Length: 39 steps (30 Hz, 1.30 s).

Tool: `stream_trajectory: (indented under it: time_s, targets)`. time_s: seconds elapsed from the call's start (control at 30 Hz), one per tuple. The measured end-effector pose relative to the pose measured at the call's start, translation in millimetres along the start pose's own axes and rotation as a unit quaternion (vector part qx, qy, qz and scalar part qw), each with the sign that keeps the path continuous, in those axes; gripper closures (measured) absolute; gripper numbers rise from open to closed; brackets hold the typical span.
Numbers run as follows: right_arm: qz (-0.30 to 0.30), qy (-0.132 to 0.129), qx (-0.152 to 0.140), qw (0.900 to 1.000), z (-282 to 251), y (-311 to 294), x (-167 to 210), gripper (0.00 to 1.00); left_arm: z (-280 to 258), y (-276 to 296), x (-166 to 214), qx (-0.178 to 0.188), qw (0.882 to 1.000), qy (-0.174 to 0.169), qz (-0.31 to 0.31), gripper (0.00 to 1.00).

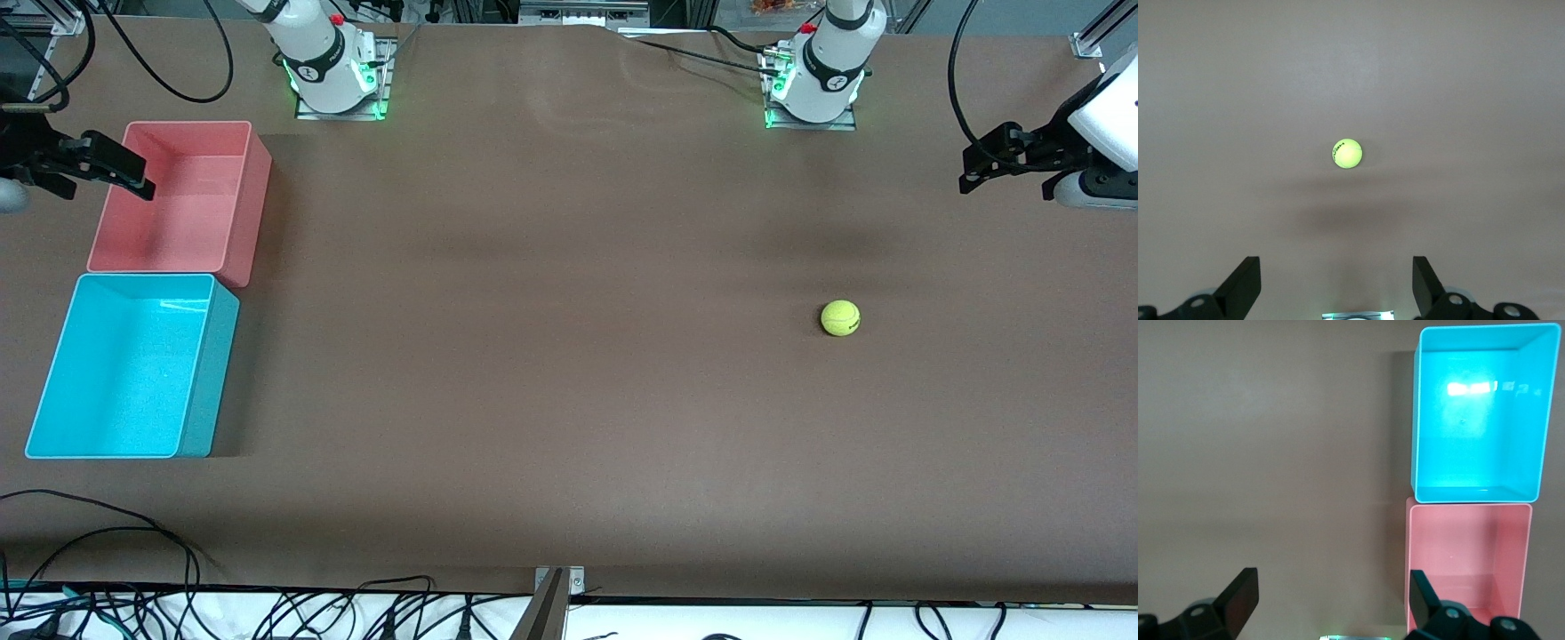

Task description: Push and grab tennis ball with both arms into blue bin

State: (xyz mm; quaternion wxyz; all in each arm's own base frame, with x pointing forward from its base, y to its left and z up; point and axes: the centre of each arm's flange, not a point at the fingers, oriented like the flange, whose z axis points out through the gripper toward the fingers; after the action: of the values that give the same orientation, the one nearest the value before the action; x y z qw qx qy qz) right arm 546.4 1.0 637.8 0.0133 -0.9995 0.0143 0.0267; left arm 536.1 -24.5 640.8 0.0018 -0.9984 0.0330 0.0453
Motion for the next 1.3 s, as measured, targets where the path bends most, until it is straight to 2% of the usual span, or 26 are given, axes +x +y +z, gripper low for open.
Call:
stream_trajectory:
  time_s: [0.33, 1.3]
  targets:
    - [0.011, -0.014, 0.0, 1.0, 4.9, 11.5, -0.2, 0.0, -0.6, 0.0, 0.5, 0.0, 1.0, 0.002, 0.0, 0.0]
    - [0.005, -0.021, -0.001, 1.0, 10.5, 4.6, 2.4, 0.0, 0.8, -0.5, 3.7, 0.0, 1.0, 0.006, 0.0, 0.0]
